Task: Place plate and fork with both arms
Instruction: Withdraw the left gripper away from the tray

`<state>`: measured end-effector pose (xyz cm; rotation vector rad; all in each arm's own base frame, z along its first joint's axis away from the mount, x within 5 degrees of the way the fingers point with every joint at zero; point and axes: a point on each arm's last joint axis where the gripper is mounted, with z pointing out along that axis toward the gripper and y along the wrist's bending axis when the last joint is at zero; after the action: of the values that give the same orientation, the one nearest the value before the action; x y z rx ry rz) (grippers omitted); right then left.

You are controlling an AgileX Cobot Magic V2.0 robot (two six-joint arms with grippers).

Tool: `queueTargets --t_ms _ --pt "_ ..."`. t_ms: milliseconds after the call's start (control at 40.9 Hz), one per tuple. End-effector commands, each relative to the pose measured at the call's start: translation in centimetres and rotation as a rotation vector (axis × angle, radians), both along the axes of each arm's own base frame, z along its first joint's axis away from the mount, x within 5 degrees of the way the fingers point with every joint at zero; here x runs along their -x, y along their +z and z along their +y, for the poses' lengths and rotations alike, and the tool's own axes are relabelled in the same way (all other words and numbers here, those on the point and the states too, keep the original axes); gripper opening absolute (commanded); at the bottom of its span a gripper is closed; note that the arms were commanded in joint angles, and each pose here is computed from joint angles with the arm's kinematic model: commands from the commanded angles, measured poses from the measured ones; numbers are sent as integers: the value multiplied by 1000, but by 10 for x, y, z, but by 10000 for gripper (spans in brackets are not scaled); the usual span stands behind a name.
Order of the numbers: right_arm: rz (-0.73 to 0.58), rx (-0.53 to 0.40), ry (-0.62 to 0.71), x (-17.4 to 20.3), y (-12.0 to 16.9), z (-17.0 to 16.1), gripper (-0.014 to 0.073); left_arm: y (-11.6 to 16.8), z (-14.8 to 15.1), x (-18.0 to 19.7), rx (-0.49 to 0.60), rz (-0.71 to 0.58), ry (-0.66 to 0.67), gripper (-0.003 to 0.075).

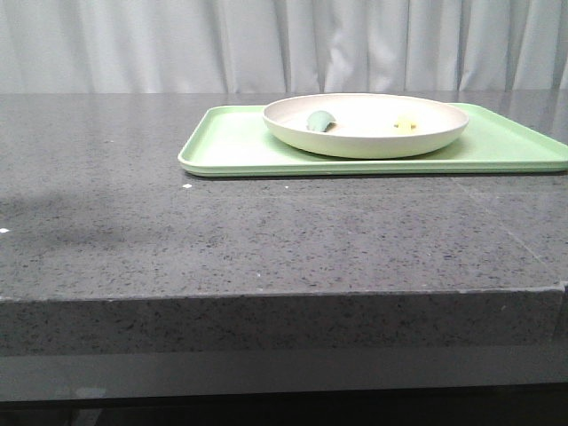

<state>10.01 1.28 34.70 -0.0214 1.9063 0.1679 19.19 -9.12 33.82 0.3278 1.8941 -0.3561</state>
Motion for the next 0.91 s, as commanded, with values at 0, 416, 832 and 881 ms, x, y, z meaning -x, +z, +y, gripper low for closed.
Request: queueTargets --t_ms 0,416,832,881 --pt "-97 5 -10 -2 16 -1 565 13 13 30 55 -172 -19 -18" --pt "-54 -30 -8 -25 15 2 564 -10 54 113 121 -356 -15 -18" --pt "126 -42 160 -140 46 53 520 -8 57 120 135 -384 -14 -18" --pt "163 -43 177 -156 42 62 484 -8 57 120 135 -384 -14 -18"
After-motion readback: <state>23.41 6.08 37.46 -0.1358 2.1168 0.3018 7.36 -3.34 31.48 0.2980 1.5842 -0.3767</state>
